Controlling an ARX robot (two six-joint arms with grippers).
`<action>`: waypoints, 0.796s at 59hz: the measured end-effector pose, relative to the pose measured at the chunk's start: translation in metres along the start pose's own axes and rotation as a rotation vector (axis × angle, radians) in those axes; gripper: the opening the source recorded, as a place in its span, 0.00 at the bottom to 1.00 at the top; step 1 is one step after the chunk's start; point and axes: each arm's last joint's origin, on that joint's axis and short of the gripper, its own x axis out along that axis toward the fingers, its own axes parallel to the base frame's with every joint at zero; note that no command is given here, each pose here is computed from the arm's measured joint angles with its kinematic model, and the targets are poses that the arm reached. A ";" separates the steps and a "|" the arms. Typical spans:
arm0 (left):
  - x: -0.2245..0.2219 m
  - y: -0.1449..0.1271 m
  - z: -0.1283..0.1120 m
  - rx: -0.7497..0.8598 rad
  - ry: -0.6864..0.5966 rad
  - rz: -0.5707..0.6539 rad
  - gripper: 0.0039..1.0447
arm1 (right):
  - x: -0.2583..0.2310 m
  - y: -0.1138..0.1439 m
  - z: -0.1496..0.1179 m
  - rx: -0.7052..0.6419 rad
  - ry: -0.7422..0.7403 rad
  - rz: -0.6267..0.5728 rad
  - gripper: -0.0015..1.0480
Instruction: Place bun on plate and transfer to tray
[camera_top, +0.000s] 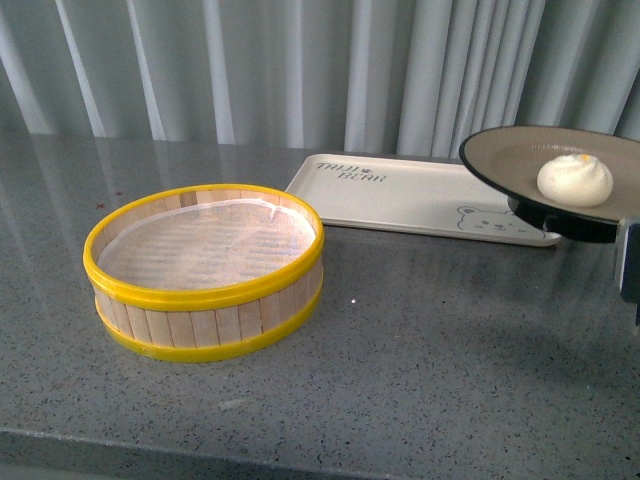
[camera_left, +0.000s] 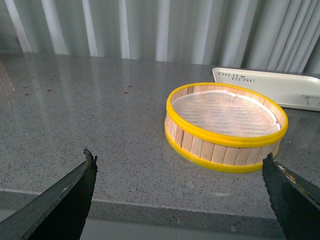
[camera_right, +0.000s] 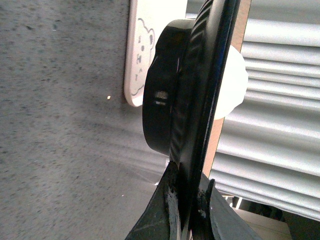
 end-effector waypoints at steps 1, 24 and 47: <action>0.000 0.000 0.000 0.000 0.000 0.000 0.94 | 0.002 -0.002 -0.002 0.002 -0.011 -0.002 0.03; 0.000 0.000 0.000 0.000 0.000 0.000 0.94 | 0.068 -0.015 -0.022 0.052 -0.072 0.001 0.03; 0.000 0.000 0.000 0.000 0.000 0.000 0.94 | 0.105 -0.015 -0.028 0.071 -0.103 0.069 0.03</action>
